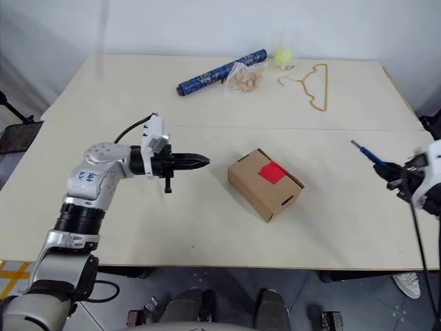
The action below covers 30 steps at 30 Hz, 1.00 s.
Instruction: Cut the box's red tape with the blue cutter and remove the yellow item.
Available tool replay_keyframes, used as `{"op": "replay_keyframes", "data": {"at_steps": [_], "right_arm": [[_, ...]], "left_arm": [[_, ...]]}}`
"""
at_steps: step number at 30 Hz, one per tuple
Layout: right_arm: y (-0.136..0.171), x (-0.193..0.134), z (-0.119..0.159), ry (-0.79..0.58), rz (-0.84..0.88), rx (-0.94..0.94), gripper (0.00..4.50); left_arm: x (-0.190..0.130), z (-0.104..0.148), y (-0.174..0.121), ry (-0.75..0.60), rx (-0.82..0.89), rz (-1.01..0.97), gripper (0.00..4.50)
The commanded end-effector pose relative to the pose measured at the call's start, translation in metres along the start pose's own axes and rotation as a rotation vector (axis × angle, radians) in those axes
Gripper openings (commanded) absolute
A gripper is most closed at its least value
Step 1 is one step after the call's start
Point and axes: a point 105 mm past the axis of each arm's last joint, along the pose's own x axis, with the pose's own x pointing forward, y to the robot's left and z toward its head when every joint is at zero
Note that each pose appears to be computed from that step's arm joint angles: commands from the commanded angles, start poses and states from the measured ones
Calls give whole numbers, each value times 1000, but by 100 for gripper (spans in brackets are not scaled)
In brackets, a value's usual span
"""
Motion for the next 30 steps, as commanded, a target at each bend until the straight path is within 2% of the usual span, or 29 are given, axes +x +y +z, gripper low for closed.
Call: {"op": "replay_keyframes", "data": {"at_steps": [1,5,9,11,14,16,18,19,22,26,30], "right_arm": [[-1,4,-7,-38,-28,-10,10],[8,2,-18,-46,26,51,142],[16,-12,-19,-40,80,24,279],[16,-22,-12,-46,109,3,358],[17,-39,19,-138,171,44,448],[30,-42,34,-150,241,43,448],[49,-29,46,-153,325,-8,448],[57,-20,47,-145,348,-39,405],[73,17,40,-112,331,-166,320],[81,56,32,-104,255,-296,182],[97,76,17,-72,306,-371,53]], "left_arm": [[-19,0,-9,-17,37,28,0],[-31,-20,-30,24,2,60,0],[-45,-26,-39,8,-40,110,0],[-44,-26,-43,-1,-55,110,0],[-41,-31,-48,30,-60,105,0],[-42,-33,-51,51,-76,92,0],[-29,-29,-55,42,-88,61,0],[-22,-29,-59,46,-92,37,0],[4,-36,-67,96,-95,-35,0],[31,-44,-60,142,-116,-23,0],[54,-44,-51,155,-123,1,0]]}}
